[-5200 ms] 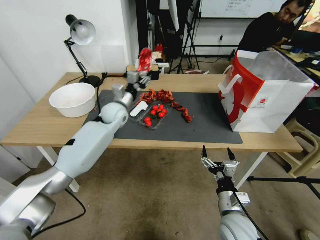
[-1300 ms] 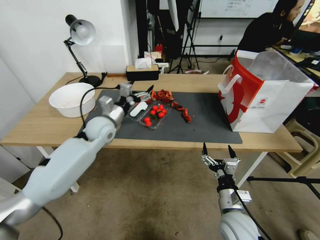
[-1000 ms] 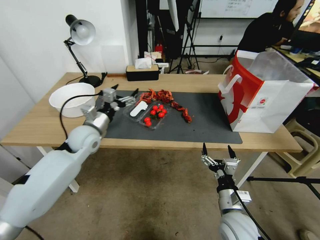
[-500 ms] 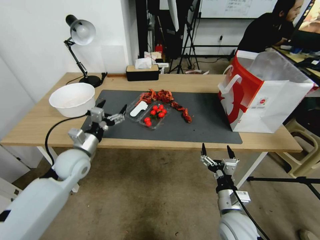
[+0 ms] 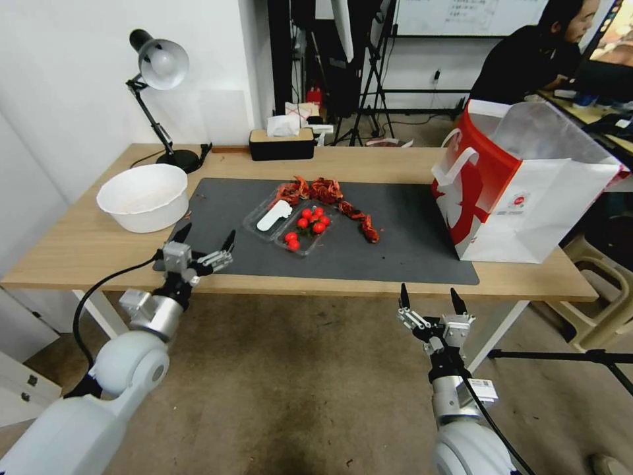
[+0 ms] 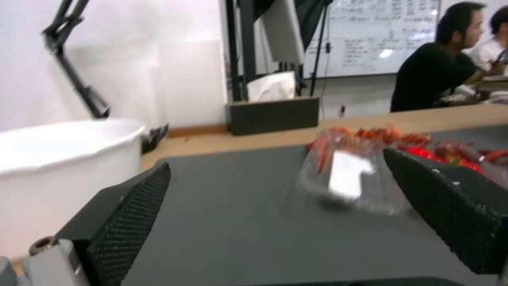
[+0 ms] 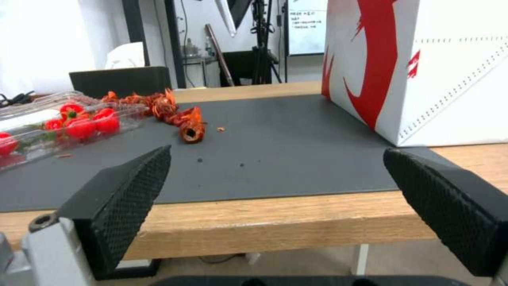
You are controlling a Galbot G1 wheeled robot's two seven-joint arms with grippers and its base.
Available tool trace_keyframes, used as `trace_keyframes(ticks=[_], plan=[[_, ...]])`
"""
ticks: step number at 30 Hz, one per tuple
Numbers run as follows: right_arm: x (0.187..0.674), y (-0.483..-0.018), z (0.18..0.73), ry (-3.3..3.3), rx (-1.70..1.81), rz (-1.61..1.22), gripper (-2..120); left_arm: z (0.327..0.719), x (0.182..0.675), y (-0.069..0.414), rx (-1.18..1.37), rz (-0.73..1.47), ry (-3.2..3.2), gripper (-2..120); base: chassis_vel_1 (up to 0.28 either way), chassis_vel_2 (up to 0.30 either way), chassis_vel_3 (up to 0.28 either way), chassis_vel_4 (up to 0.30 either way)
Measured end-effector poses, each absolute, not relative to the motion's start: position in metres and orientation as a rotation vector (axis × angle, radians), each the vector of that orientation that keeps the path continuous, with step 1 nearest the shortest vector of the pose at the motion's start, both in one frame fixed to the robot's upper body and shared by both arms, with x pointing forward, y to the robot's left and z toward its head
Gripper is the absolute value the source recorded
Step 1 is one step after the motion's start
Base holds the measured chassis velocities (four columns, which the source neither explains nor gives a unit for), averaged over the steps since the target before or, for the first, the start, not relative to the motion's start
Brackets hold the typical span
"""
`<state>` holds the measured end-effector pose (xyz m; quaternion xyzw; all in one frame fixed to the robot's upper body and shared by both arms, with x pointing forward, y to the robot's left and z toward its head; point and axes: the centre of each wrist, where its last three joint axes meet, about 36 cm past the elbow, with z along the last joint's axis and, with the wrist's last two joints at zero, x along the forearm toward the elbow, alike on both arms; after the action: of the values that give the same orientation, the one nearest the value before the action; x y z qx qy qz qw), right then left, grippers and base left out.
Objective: Pick up the trash from the table and place it into the takeout bag.
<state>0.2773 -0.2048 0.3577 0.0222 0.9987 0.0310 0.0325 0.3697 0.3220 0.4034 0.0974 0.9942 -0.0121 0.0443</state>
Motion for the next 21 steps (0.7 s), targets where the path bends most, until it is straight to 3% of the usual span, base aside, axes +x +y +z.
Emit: trace_keyframes(ticks=[8,21], plan=[[0.276,-0.204,0.357,3.077,0.069,0.093,100,0.371,0.333,0.335,0.207,-0.048,3.073,100,0.0,0.0,0.0,0.0],[0.276,-0.204,0.355,3.081,0.07,0.093,100,0.353,0.313,0.34,0.156,-0.038,3.082,100,0.0,0.0,0.0,0.0]])
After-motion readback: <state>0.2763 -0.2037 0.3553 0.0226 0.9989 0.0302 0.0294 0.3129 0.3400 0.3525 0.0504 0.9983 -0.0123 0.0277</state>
